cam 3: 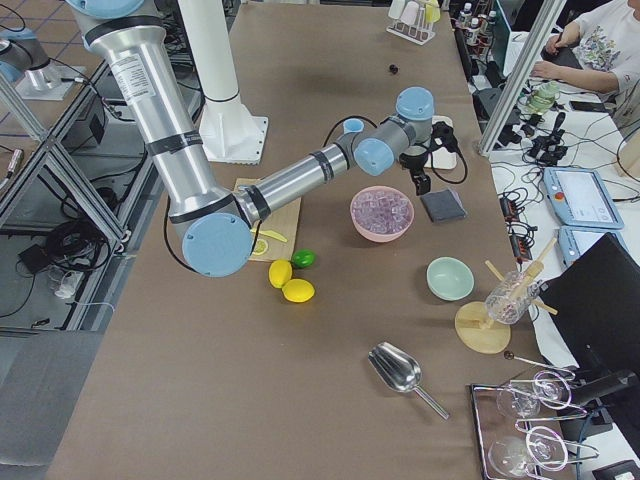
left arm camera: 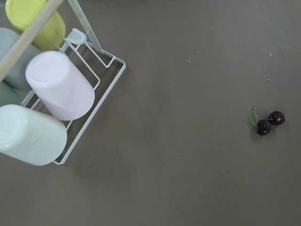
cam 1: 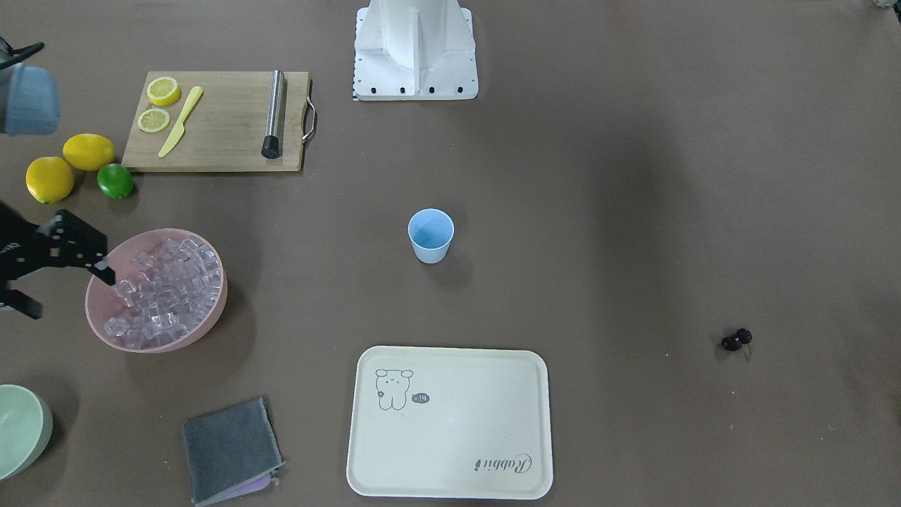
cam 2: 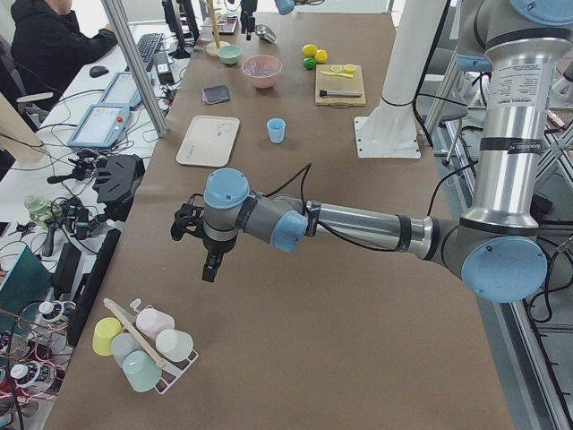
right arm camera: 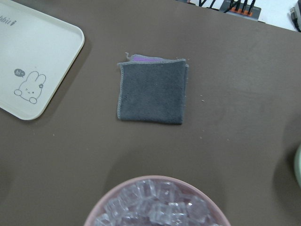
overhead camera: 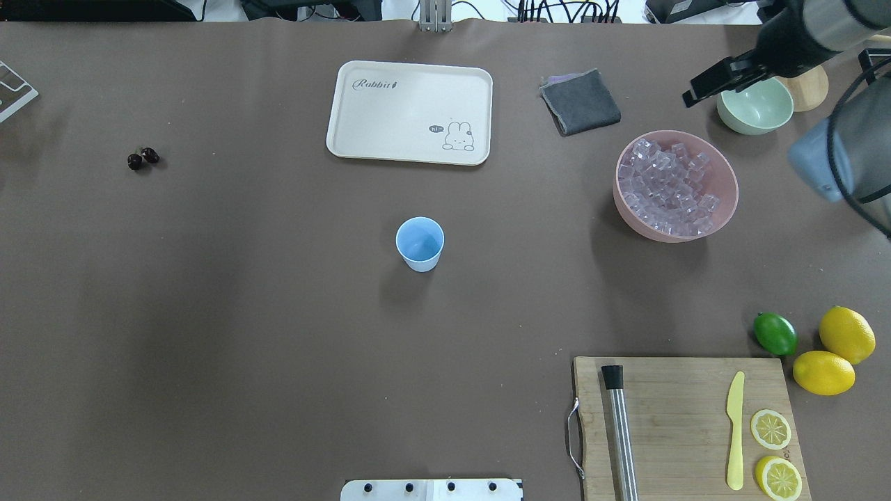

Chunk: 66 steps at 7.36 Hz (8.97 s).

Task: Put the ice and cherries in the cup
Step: 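Move the right gripper over the pink bowl of ice cubes, then lower the right gripper into the bowl and grasp an ice cube, then carry the ice cube with the right gripper to the blue cup, then open the right gripper above the blue cup to drop the ice, then move the right gripper back over the pink ice bowl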

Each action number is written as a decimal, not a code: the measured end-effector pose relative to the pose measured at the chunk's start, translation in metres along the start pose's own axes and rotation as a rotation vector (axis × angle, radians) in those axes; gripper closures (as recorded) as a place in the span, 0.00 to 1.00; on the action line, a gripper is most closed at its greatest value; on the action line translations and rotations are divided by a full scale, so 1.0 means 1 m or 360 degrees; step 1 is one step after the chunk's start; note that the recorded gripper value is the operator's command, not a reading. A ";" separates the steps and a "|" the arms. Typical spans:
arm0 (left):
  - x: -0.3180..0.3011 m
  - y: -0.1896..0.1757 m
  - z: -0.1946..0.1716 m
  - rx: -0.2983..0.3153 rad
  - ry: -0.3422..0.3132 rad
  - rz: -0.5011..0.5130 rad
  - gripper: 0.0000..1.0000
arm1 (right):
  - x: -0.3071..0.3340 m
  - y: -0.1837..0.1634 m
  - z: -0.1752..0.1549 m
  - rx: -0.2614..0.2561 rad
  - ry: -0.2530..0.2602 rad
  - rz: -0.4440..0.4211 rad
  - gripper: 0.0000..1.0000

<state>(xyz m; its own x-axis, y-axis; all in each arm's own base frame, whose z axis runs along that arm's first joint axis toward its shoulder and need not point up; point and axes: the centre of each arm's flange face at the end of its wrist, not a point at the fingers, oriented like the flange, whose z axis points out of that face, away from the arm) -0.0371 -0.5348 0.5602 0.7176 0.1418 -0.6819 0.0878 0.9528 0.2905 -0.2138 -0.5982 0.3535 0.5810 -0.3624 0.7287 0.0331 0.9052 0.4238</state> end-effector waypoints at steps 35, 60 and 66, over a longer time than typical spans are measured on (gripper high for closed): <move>-0.029 0.001 0.033 0.0095 -0.0048 0.0083 0.02 | -0.276 -0.072 0.016 0.0012 0.0113 0.0330 1.00; -0.023 -0.007 0.049 0.0072 -0.0034 0.0109 0.02 | -0.059 -0.033 0.063 -0.0136 0.0290 -0.0093 0.03; -0.020 -0.007 0.052 0.0073 -0.0029 0.0125 0.02 | -0.012 -0.005 0.115 -0.0189 0.0250 -0.0145 0.04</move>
<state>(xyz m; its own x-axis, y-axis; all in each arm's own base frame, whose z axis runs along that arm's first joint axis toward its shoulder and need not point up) -0.0165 -0.5582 0.6065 0.7358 0.2101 -0.6438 0.0623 0.9256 0.3733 -0.3149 -0.6243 0.4043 0.6905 -0.4133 0.5936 0.1815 0.8934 0.4110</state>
